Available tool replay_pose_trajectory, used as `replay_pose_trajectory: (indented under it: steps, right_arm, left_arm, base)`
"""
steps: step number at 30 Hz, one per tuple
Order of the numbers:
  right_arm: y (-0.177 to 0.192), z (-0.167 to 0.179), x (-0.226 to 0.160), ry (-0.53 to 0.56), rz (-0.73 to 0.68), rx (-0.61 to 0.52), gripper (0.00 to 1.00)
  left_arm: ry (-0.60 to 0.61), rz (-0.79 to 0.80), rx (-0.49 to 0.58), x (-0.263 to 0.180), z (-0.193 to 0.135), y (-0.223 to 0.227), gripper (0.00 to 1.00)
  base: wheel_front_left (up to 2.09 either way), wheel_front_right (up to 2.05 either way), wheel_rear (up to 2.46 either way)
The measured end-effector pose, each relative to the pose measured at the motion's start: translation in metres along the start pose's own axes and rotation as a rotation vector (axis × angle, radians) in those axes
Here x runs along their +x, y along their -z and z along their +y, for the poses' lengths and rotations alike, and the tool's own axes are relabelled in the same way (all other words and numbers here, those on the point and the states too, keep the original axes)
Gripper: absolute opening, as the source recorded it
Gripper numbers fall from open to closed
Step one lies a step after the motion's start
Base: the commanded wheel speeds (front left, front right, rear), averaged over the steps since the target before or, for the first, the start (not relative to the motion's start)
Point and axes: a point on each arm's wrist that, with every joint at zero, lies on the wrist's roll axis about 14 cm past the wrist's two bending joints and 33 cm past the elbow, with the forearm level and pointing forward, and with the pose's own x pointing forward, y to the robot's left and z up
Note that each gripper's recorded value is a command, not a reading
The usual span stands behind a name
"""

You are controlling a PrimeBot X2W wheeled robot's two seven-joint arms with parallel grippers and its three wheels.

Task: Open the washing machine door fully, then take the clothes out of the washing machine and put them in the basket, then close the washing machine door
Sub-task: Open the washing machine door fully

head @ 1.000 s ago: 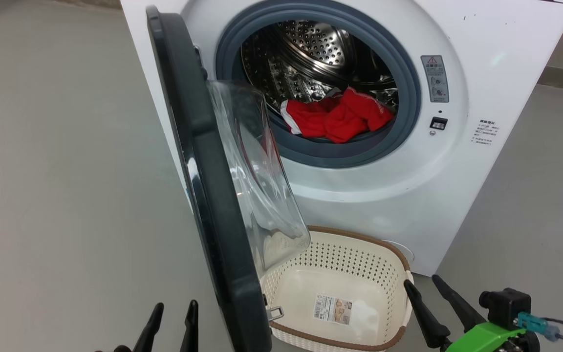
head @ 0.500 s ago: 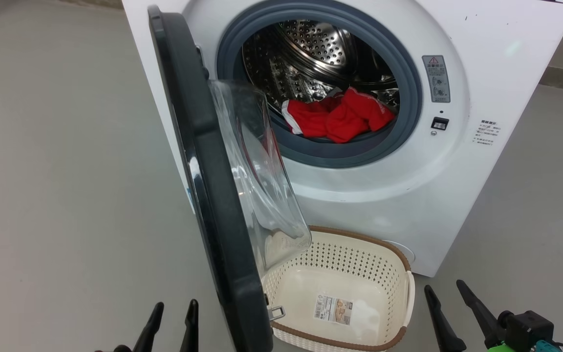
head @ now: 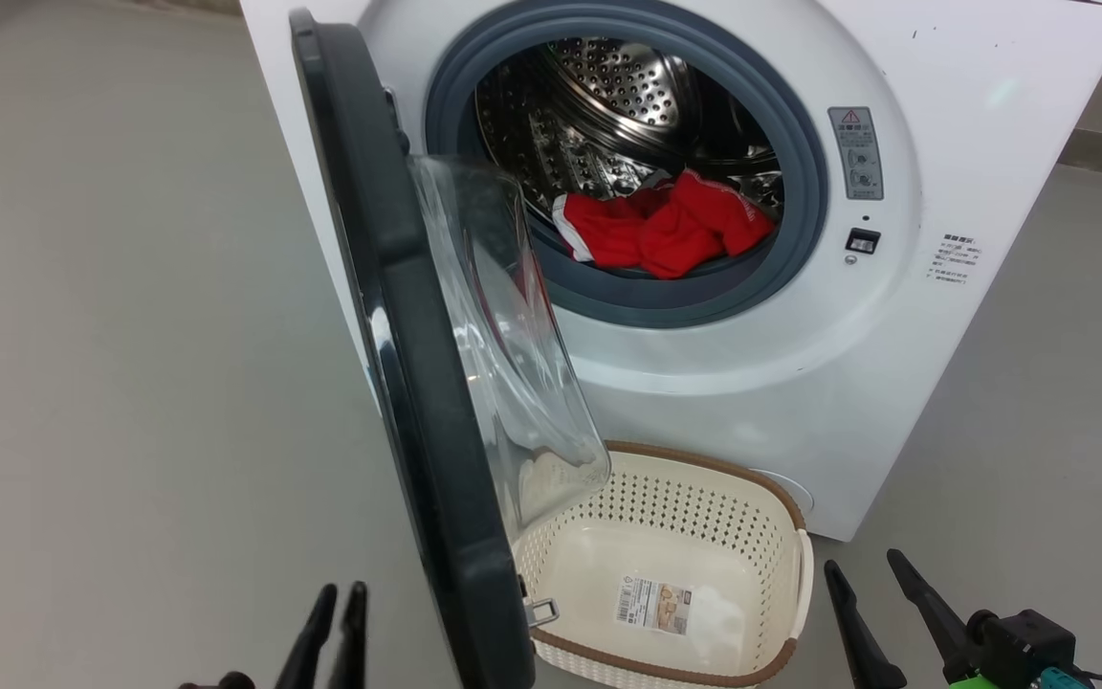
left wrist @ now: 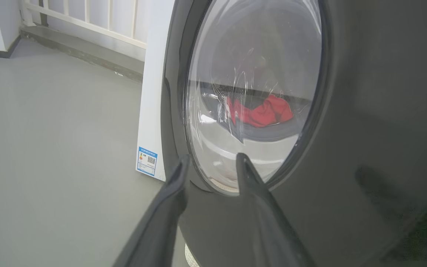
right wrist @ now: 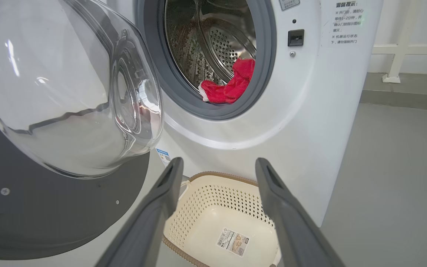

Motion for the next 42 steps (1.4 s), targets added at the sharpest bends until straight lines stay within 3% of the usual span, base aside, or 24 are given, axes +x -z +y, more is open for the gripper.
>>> replay_pose_trajectory:
  steps: [5, 9, 14, 17, 22, 25, 29, 35, 42]
  right_arm:
    - [0.0, 0.001, 0.001, -0.004, 0.0, -0.001, 1.0]
    - [0.0, 0.002, 0.001, -0.007, -0.001, 0.0, 1.0]
    - [0.0, 0.003, 0.001, -0.009, -0.002, 0.001, 1.0]
    - [0.0, 0.002, 0.001, -0.007, -0.001, 0.002, 1.0]
    - [0.0, 0.001, 0.001, -0.005, -0.003, 0.004, 1.0]
    - [0.0, 0.001, 0.001, -0.003, -0.004, 0.005, 1.0]
    - [0.0, 0.0, 0.002, -0.002, -0.004, 0.01, 1.0]
    - [0.002, -0.001, 0.004, -0.003, 0.001, 0.014, 1.0]
    - [0.003, -0.001, 0.004, -0.004, 0.003, 0.015, 1.0]
  left_arm:
    - [-0.006, -0.072, -0.017, 0.003, 0.002, -0.023, 0.0]
    - [0.012, -0.223, -0.024, 0.01, -0.005, -0.072, 0.0]
    - [0.122, -0.49, -0.035, 0.006, -0.043, -0.157, 0.0]
    - [0.245, -0.56, -0.039, -0.004, -0.082, -0.177, 0.0]
    - [0.465, -0.442, -0.062, -0.015, -0.147, -0.138, 0.0]
    - [0.486, -0.298, -0.085, -0.019, -0.156, -0.095, 0.0]
    - [0.464, -0.132, -0.111, -0.02, -0.153, -0.044, 0.0]
    - [0.405, -0.014, -0.117, -0.016, -0.137, -0.008, 0.0]
    - [0.322, 0.017, -0.139, -0.01, -0.118, 0.001, 0.0]
  base:
    - [0.0, 0.0, 0.0]
    - [0.0, 0.0, 0.0]
    - [0.0, 0.0, 0.0]
    - [0.0, 0.0, 0.0]
    - [0.0, 0.0, 0.0]
    - [0.0, 0.0, 0.0]
    - [0.0, 0.0, 0.0]
    - [0.0, 0.0, 0.0]
    - [0.0, 0.0, 0.0]
